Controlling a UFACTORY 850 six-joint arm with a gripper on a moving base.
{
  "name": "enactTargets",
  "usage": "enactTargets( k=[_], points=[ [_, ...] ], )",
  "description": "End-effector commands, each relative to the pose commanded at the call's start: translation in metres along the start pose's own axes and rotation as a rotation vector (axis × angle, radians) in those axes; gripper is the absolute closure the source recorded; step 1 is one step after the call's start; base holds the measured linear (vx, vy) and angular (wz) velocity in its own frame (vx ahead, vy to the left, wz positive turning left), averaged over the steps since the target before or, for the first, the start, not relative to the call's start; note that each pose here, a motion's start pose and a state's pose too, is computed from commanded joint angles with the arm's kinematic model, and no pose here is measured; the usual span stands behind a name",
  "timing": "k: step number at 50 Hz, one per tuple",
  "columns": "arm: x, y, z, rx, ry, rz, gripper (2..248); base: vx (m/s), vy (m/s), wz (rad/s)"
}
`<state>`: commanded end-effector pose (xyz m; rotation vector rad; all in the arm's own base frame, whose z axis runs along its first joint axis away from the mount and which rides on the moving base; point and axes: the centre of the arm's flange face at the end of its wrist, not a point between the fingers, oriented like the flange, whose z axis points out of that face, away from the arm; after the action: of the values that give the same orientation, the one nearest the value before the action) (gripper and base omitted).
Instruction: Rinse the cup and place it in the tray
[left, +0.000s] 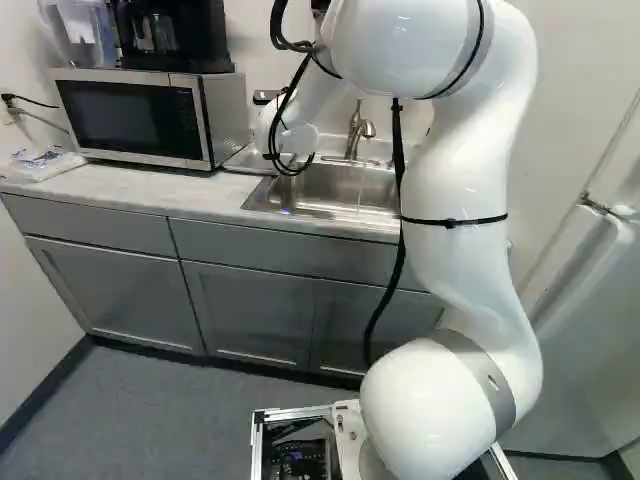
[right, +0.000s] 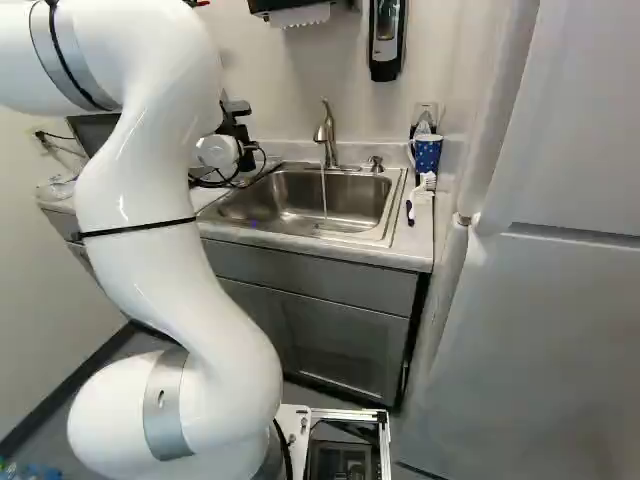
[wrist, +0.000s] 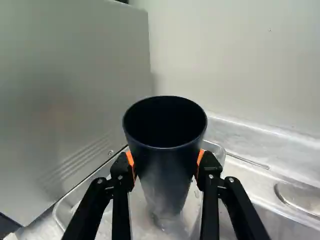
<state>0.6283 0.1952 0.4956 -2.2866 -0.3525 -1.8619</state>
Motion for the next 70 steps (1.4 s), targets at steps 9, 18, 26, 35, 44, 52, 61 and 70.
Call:
enactTargets(
  k=[9, 18, 26, 35, 44, 52, 61, 70],
  points=[
    [-0.0056, -0.0001, 0.0016, 0.0, -0.009, 0.0, 124, 0.0, 0.0, 0.0],
    [-0.0056, -0.0001, 0.0016, 0.0, -0.009, 0.0, 124, 0.0, 0.0, 0.0],
    [-0.0056, -0.0001, 0.0016, 0.0, -0.01, 0.0, 124, 0.0, 0.0, 0.0],
    [-0.0068, -0.0001, 0.0016, 0.001, -0.023, 0.0, 124, 0.0, 0.0, 0.0],
    [-0.0084, -0.0002, 0.0015, 0.001, -0.04, 0.0, 124, 0.0, 0.0, 0.0],
    [-0.0096, -0.0002, 0.0015, 0.002, -0.054, 0.0, 124, 0.0, 0.0, 0.0],
    [-0.0096, -0.0002, 0.0015, 0.002, -0.054, 0.0, 124, 0.0, 0.0, 0.0],
    [-0.0096, -0.0002, 0.0015, 0.002, -0.054, 0.0, 112, 0.0, 0.0, 0.0]
  ],
)
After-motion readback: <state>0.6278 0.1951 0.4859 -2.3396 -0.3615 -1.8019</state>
